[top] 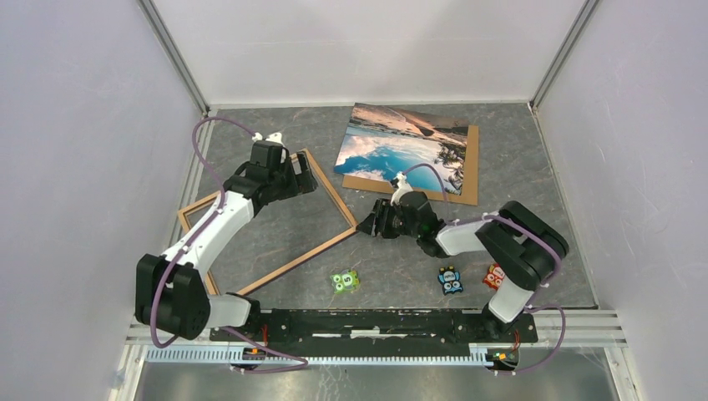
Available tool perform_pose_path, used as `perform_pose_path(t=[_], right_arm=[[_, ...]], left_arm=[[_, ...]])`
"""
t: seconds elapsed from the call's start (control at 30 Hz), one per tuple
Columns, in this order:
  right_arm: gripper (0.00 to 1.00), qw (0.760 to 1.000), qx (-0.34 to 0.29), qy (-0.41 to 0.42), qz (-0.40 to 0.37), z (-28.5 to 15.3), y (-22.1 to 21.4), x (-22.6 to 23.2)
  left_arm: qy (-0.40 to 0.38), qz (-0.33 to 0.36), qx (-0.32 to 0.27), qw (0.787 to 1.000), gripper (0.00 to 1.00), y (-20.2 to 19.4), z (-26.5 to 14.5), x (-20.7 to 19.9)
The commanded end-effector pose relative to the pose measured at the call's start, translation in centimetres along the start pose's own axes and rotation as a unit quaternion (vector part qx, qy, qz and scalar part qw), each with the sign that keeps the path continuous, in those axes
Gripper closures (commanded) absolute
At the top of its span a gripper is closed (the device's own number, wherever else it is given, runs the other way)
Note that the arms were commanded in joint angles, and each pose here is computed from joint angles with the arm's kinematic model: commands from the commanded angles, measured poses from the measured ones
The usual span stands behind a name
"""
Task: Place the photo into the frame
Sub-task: Pick up the photo frame item at the center of the board.
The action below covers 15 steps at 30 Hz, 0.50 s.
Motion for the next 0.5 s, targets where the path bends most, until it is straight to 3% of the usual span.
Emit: perform_pose_path(t=[0.0, 0.13, 0.47], right_arm=[[0.39, 0.991, 0.001, -0.013, -0.136, -0.8, 2.4, 1.8], [0.4, 0.981, 0.046, -0.004, -0.189, 0.1, 2.9, 3.4], [0.5, 0.978, 0.1, 0.021, -0.184, 2.2, 2.3, 4.5]], left_arm=[[0.058, -0.024, -0.016, 0.998, 0.0, 0.9, -0.5, 1.6], [0.16, -0.08, -0.031, 0.983, 0.0, 0.3, -2.0, 6.5], [0.209, -0.213, 0.004, 0.954, 0.0, -4.9, -2.2, 11.7]])
Point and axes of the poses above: each gripper's point midway between its finger pads, its own z axis out along the fingers, its own x axis along the line the jaws close on, y = z × x, the point moved 2 cm from there along -z, back along the fingers, and after that the axes turned 9 degrees about z, right-handed, at the moved point
